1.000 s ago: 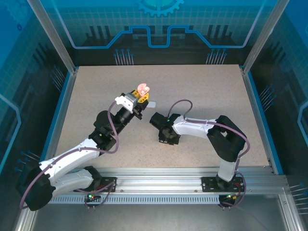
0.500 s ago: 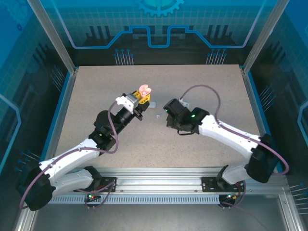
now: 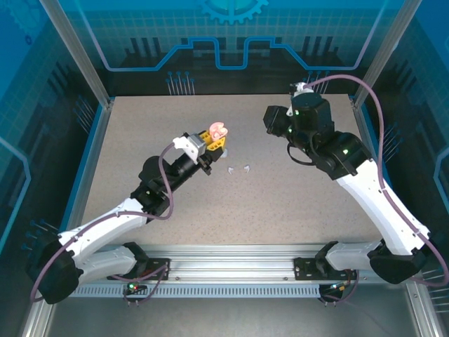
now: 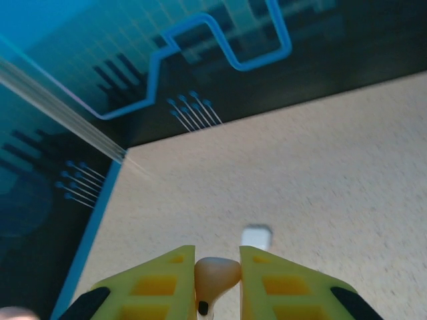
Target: Insert wireless bluetooth earbuds into charging case
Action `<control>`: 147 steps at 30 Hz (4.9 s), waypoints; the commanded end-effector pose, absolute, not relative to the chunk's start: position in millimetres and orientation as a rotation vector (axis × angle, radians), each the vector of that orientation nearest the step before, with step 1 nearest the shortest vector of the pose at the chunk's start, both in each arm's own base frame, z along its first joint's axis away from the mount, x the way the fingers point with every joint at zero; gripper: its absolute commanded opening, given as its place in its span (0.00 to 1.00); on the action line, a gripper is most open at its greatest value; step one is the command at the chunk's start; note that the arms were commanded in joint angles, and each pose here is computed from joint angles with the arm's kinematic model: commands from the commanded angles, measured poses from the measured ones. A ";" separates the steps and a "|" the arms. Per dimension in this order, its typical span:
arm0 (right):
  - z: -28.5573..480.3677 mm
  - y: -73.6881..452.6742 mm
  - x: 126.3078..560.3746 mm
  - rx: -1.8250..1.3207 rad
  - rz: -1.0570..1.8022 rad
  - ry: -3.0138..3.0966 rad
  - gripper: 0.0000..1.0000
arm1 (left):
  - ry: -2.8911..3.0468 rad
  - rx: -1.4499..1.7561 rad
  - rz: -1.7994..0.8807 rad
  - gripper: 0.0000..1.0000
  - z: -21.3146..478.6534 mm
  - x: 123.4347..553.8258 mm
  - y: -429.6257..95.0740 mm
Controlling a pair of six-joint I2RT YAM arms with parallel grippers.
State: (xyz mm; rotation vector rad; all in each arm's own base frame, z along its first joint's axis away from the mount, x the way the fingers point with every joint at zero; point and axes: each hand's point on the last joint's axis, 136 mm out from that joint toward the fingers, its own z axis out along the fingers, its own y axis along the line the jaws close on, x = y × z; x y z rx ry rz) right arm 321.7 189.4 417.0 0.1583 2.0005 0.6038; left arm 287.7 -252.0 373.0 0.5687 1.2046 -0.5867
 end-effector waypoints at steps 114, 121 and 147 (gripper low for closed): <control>346.4 278.7 327.8 -0.386 0.560 2.386 0.70 | 1.213 0.663 -0.687 0.00 376.2 284.5 -284.5; 354.0 222.0 337.6 -0.099 0.461 2.325 0.73 | 1.241 0.665 -0.705 0.00 369.4 287.3 -288.7; 239.4 27.5 276.0 0.675 0.322 2.306 0.76 | 1.867 0.434 -1.005 0.00 209.7 385.4 -415.4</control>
